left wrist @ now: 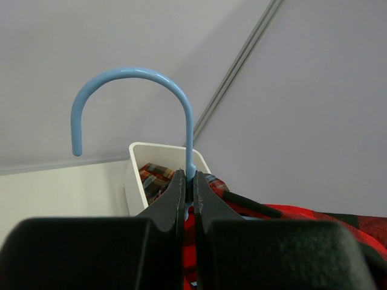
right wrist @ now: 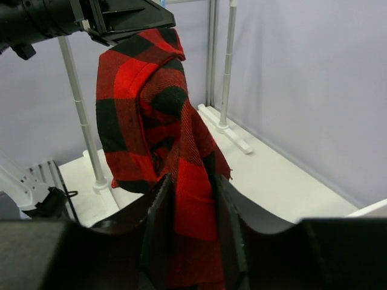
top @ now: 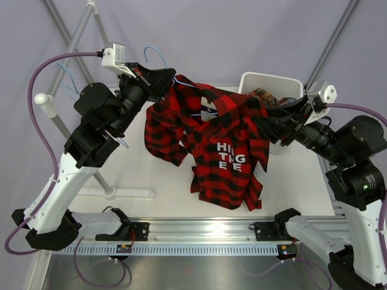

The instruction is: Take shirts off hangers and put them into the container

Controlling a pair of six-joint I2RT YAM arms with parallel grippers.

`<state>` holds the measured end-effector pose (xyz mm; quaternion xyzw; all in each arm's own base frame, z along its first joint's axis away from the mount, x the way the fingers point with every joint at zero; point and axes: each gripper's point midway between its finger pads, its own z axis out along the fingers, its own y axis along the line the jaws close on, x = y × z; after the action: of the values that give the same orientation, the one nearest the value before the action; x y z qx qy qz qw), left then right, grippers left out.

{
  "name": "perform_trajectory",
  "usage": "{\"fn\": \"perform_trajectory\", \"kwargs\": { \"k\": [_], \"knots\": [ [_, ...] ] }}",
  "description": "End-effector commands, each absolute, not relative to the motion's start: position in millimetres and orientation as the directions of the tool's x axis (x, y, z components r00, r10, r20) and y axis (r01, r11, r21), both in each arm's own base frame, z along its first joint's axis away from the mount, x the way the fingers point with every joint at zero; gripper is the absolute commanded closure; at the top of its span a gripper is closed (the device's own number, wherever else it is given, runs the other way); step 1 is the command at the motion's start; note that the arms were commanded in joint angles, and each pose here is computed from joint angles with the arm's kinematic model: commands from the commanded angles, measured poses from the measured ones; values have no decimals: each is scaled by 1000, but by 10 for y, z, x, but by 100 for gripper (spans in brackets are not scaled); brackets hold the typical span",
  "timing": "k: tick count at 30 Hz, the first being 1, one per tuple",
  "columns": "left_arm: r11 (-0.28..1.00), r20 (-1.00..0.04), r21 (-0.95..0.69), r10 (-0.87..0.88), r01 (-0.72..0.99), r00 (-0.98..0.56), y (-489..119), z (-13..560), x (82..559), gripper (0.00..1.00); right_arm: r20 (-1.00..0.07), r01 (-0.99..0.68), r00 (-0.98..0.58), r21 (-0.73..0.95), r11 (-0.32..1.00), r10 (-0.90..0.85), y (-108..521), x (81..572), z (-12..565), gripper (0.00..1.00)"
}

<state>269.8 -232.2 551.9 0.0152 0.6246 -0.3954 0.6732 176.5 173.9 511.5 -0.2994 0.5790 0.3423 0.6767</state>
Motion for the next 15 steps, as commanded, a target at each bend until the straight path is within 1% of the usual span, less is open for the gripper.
{"fn": "perform_trajectory", "kwargs": {
  "k": [1,3,4,8,9,10,11,15],
  "knots": [
    [649,-806,-471,-592,597,8,-2096,5999,2520,100,-983,-785,122,-9,619,140,1663,1735,5177,56],
    [656,-806,-471,-591,590,14,-2058,5995,2539,100,-981,-781,134,-15,625,144,1634,1690,5201,56],
    [653,-808,-470,-589,593,8,-2073,5979,2546,100,-981,-783,132,-14,622,145,1634,1673,5199,63],
    [656,-808,-472,-589,589,8,-2055,5970,2567,100,-980,-773,142,-21,634,140,1612,1686,5217,77],
    [657,-809,-472,-588,588,7,-2051,5967,2563,100,-979,-772,144,-22,635,141,1612,1691,5227,82],
    [656,-808,-472,-589,589,8,-2052,5968,2564,100,-979,-769,145,-21,638,142,1609,1702,5234,96],
    [655,-808,-473,-589,589,6,-2055,5958,2566,100,-977,-770,158,-31,637,143,1608,1692,5277,100],
    [654,-807,-474,-591,590,6,-2039,5946,2543,100,-975,-753,162,-21,657,154,1597,1776,5381,100]
  ]
}}
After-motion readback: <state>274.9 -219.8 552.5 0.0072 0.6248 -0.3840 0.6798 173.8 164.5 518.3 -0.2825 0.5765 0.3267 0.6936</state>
